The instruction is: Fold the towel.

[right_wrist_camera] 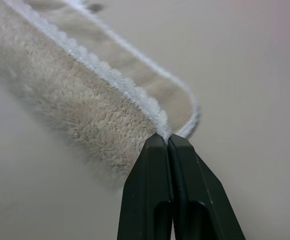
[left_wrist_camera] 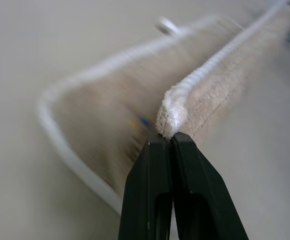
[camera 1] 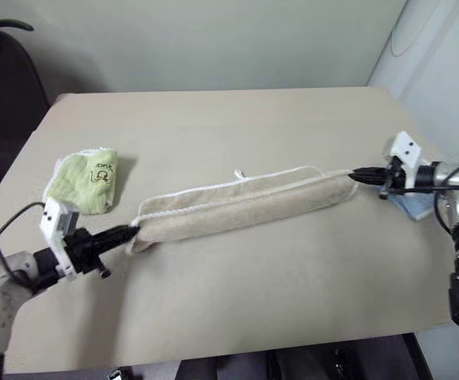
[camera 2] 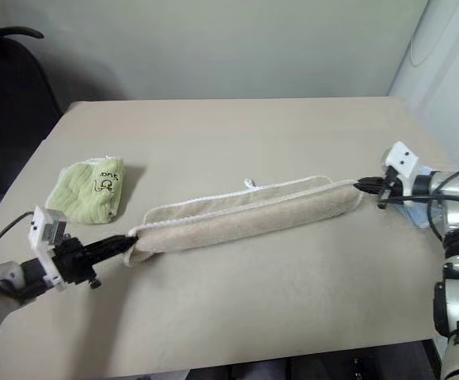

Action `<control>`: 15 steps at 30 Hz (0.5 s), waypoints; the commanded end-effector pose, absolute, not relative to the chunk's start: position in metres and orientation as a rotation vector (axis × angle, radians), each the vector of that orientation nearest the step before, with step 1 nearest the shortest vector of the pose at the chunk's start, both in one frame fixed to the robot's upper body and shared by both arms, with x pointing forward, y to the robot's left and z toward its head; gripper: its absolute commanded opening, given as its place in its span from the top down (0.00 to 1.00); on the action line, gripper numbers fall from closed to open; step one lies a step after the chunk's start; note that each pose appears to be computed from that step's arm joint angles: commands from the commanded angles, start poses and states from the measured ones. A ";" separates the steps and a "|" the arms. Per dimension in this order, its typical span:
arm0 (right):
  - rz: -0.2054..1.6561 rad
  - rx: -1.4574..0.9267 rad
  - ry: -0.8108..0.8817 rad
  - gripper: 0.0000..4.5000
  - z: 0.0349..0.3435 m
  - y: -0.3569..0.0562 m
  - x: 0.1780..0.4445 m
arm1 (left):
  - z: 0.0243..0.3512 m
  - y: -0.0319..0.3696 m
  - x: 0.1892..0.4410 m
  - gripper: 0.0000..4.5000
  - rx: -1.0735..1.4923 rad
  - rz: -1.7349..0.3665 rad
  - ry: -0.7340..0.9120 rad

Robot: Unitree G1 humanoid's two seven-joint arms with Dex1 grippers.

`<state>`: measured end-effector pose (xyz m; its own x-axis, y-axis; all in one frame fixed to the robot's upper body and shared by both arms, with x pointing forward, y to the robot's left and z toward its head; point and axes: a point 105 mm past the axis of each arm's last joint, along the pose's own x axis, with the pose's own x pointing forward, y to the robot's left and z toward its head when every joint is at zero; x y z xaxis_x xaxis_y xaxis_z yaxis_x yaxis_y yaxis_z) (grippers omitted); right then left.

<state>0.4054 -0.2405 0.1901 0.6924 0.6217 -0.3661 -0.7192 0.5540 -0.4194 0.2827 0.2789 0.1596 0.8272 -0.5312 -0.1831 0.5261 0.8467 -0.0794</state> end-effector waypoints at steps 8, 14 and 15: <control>0.572 -0.652 0.187 1.00 0.186 -0.224 0.447 | 0.160 0.300 0.338 1.00 0.112 -0.403 0.179; 0.533 -0.664 0.212 1.00 0.166 -0.215 0.452 | 0.132 0.296 0.348 1.00 0.237 -0.449 0.290; 0.523 -0.657 0.210 1.00 0.165 -0.215 0.453 | 0.129 0.296 0.350 1.00 0.238 -0.451 0.296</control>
<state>0.4480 -0.2102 0.1485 0.8128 0.4219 -0.4017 -0.5800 0.6509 -0.4898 0.3471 0.2896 0.1215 0.8471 -0.4090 -0.3395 0.4689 0.8757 0.1150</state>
